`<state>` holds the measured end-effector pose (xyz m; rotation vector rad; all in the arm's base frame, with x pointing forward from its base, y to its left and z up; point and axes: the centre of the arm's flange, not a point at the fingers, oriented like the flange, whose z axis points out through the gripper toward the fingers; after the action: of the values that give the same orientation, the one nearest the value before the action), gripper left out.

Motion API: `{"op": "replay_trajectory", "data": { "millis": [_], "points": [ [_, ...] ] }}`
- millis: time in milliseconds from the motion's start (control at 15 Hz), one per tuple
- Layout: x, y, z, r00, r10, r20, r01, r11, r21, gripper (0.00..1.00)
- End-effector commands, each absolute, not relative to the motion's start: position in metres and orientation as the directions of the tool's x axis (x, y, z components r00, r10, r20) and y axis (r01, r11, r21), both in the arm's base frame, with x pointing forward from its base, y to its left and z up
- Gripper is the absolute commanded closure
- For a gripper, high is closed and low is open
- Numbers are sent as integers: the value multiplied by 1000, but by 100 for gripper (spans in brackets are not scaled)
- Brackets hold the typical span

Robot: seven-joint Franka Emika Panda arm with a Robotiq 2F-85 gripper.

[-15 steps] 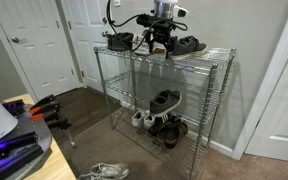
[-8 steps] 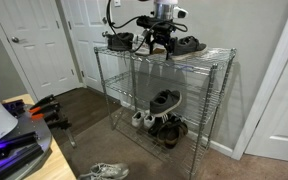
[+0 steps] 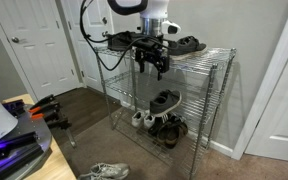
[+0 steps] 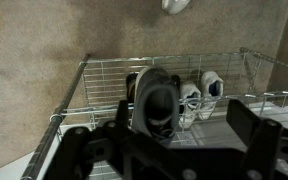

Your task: Put the shoe on the second shelf onto the top shelf

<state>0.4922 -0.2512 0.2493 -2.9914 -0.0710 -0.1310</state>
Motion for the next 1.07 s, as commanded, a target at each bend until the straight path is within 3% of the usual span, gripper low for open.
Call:
{"op": "replay_trajectory", "data": {
  "millis": [0, 533, 1000],
  "points": [
    [439, -242, 238, 980, 100, 173, 118, -988, -102, 0],
    [450, -241, 180, 880, 136, 455, 179, -983, -51, 0],
    [486, -269, 138, 863, 105, 493, 173, -980, -95, 0]
  ]
}}
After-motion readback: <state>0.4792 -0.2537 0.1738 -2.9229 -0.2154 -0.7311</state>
